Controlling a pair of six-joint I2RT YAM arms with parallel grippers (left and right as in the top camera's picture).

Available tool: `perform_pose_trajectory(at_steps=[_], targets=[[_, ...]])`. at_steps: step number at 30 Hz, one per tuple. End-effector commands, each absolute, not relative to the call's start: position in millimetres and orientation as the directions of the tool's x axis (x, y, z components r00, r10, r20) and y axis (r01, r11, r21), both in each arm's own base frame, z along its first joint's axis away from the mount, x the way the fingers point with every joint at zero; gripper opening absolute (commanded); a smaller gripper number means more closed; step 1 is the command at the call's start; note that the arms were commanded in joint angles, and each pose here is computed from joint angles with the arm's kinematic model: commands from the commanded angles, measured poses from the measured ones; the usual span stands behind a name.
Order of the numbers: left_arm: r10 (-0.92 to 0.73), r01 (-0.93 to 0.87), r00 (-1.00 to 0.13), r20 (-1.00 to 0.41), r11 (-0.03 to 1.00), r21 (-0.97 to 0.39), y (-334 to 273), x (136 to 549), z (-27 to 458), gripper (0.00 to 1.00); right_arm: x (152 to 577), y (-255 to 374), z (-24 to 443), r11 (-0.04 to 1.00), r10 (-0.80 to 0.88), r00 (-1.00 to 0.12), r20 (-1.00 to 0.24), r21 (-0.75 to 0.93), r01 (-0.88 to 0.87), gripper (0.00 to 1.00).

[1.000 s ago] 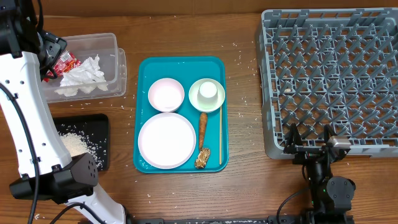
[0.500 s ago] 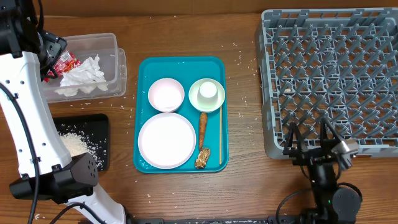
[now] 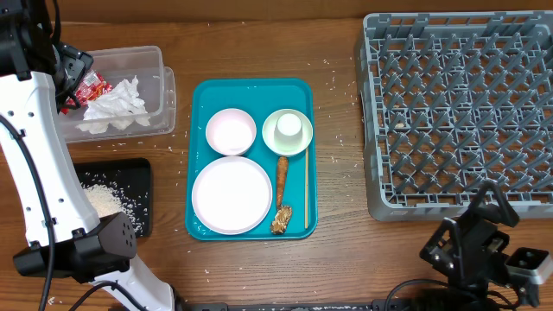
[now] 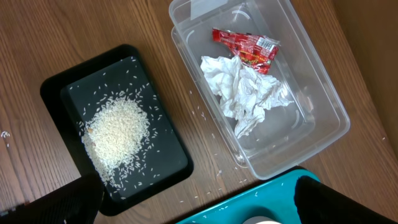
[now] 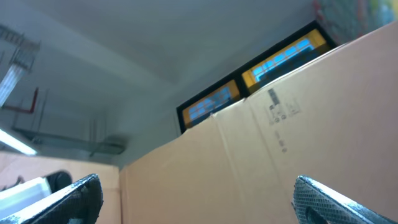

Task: Sort waste into correct bins and load items into the dishwasher

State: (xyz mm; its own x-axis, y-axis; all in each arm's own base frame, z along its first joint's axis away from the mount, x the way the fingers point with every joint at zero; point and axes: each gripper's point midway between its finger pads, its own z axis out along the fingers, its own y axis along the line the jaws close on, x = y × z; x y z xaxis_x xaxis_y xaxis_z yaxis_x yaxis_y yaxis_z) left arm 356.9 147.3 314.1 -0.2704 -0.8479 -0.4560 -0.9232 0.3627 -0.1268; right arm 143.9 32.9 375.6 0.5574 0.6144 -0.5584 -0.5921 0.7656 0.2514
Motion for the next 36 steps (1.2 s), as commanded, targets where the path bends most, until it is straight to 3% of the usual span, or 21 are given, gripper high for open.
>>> perform_pose_trajectory(at_steps=[1,6,12,15,19,25,27,29,32,36], targets=[[-0.849,-0.924,-0.262,-0.459,0.357,-0.134,144.7,354.9,316.7,1.00,127.9,21.9,404.6,0.763,0.634,0.601,-0.487,0.268,-0.588,1.00],[-0.849,-0.924,-0.261,-0.459,0.357,-0.134,144.9,354.9,316.7,1.00,126.8,21.8,440.4,0.791,0.599,0.623,-0.503,0.250,-0.558,1.00],[-0.849,-0.924,-0.261,-0.459,0.357,-0.134,144.9,355.0,316.8,1.00,158.7,48.0,484.3,0.780,0.562,0.549,-0.619,0.176,-0.600,1.00],[-0.849,-0.924,-0.261,-0.459,0.357,-0.134,144.9,355.0,316.7,1.00,192.7,71.8,495.5,0.747,0.522,0.460,-0.719,0.124,-0.653,1.00],[-0.849,-0.924,-0.262,-0.459,0.357,-0.134,144.7,354.9,316.7,1.00,249.8,114.8,493.2,0.617,0.431,0.246,-0.868,0.085,-0.782,1.00],[-0.849,-0.924,-0.261,-0.459,0.357,-0.134,144.9,354.9,316.7,1.00,351.1,153.9,431.8,0.493,0.238,-0.225,-0.945,0.317,-0.810,1.00],[-0.849,-0.924,-0.261,-0.459,0.357,-0.134,144.9,354.9,316.7,1.00,372.7,168.0,405.7,0.498,0.166,-0.319,-0.933,0.358,-0.790,1.00],[-0.849,-0.924,-0.262,-0.459,0.357,-0.134,144.7,354.9,316.7,1.00,393.1,180.5,376.7,0.557,0.101,-0.397,-0.912,0.383,-0.737,1.00],[-0.849,-0.924,-0.262,-0.459,0.357,-0.134,144.7,354.9,316.7,1.00,419.2,191.3,320.1,0.741,-0.016,-0.511,-0.860,0.332,-0.583,1.00],[-0.849,-0.924,-0.261,-0.459,0.357,-0.134,144.9,355.0,316.8,1.00,422.8,203.5,266.1,0.866,-0.116,-0.610,-0.784,0.221,-0.449,1.00]])
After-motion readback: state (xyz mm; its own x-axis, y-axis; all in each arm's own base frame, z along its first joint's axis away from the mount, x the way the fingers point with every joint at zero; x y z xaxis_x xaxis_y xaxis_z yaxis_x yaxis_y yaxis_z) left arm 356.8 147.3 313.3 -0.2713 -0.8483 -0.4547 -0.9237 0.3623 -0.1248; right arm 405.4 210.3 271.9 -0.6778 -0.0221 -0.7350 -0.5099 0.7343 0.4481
